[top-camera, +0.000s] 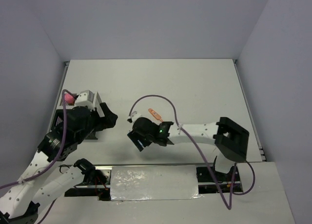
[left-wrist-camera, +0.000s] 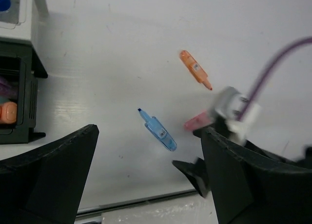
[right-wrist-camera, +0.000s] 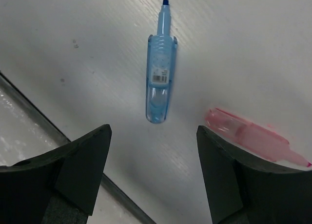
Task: Sort the stationery into containers
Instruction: Pick up the pen from the center of the board.
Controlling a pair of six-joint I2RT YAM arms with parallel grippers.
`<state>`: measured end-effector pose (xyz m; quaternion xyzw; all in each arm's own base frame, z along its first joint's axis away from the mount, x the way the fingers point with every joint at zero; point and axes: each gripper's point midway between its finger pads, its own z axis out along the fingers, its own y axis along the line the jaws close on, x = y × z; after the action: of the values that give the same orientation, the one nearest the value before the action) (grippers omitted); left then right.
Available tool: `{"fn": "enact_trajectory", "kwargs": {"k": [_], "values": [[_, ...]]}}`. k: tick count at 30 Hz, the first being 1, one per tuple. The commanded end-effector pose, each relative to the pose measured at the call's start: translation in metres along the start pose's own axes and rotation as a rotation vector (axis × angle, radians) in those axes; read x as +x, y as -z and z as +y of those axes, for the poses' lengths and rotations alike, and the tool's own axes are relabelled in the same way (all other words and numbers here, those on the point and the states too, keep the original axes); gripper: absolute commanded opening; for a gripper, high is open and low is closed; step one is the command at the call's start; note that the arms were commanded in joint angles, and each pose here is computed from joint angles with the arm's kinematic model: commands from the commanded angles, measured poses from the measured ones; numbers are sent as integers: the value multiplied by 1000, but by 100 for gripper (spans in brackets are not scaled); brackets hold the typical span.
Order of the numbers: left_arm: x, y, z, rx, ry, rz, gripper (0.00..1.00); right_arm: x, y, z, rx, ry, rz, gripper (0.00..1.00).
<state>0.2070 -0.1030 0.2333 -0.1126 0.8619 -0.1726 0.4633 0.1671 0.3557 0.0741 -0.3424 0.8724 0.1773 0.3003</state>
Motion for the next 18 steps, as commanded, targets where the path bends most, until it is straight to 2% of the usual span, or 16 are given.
{"fn": "enact_trajectory", "kwargs": {"k": [1, 9, 12, 16, 18], "values": [[-20, 32, -31, 208, -89, -59, 99, -26, -20, 10, 28, 55, -33, 78], [-20, 64, -23, 263, -107, -92, 99, -17, -62, 17, 30, 107, 44, 74], [-16, 66, -20, 265, -115, -86, 99, -1, -78, 13, 44, 108, 89, 70], [-7, 63, -19, 278, -127, -62, 99, 11, -86, 9, 34, 87, 112, 69], [-4, 61, -18, 278, -125, -55, 99, 18, -88, 8, 26, 72, 127, 51]]}}
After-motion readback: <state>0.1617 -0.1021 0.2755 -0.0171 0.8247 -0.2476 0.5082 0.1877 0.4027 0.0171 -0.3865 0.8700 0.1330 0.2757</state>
